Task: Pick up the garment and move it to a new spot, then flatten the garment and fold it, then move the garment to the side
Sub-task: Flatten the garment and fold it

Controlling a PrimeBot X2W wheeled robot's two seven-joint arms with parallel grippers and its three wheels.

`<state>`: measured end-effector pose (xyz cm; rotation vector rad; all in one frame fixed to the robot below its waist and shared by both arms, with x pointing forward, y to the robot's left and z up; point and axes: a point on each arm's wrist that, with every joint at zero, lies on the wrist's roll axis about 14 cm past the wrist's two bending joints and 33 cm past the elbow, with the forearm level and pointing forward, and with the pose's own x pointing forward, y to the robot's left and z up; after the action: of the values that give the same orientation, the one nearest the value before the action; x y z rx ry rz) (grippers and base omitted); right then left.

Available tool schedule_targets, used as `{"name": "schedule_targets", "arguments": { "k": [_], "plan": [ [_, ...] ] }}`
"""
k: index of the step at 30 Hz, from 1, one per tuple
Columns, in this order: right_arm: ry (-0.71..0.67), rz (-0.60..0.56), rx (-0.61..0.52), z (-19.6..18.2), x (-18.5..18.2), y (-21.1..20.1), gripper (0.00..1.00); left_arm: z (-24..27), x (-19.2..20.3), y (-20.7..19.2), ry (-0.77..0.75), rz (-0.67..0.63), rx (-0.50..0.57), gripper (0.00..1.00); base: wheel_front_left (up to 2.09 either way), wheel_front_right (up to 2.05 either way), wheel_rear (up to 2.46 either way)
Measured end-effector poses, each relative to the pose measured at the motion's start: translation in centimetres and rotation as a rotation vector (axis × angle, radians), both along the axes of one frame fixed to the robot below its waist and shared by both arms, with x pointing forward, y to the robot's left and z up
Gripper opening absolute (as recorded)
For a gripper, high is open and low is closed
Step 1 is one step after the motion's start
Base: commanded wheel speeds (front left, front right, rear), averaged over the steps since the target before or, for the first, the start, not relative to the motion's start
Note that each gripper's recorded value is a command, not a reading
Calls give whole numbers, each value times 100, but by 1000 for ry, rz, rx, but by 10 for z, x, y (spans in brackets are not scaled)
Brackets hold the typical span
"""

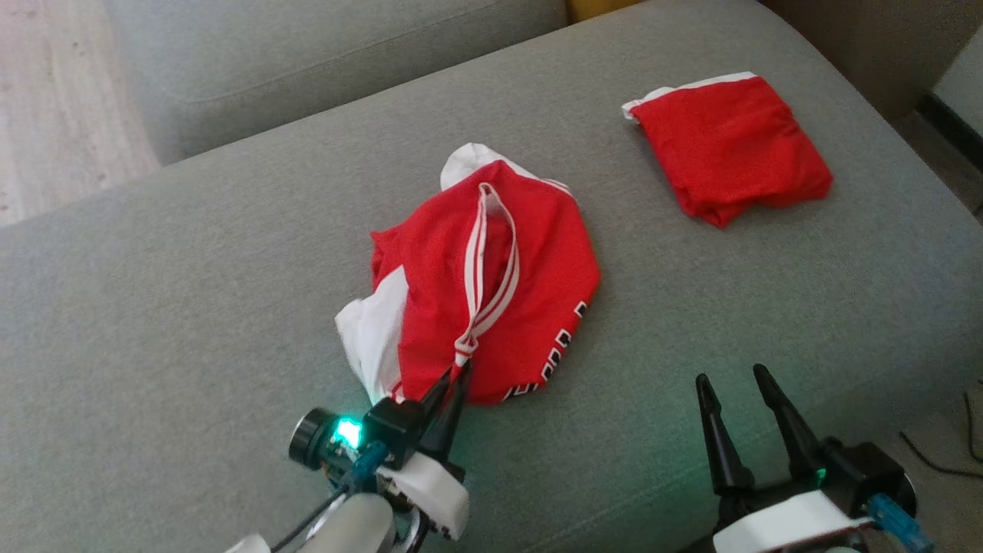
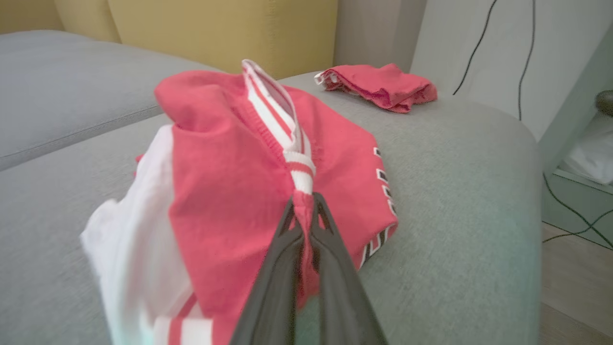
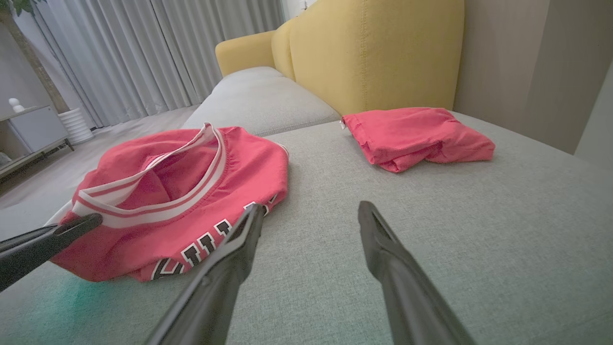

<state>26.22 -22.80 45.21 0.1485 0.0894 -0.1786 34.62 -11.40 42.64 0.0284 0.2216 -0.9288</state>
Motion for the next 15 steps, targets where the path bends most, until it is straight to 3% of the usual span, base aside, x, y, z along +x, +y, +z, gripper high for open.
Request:
{"name": "schedule_targets", "arguments": {
  "k": [6,12,15],
  "plan": [
    [3,-22,2,-1,-6,-4,100,39,-9,-36,-58,-143,-108,0,0,0,0],
    [-6,-34,5,0,-12,-5,100,117,-11,-72,-162,-257,-293,0,0,0,0],
    [-19,-42,5,3,-15,-6,100,181,-5,-89,-272,-306,-399,0,0,0,0]
  ]
}}
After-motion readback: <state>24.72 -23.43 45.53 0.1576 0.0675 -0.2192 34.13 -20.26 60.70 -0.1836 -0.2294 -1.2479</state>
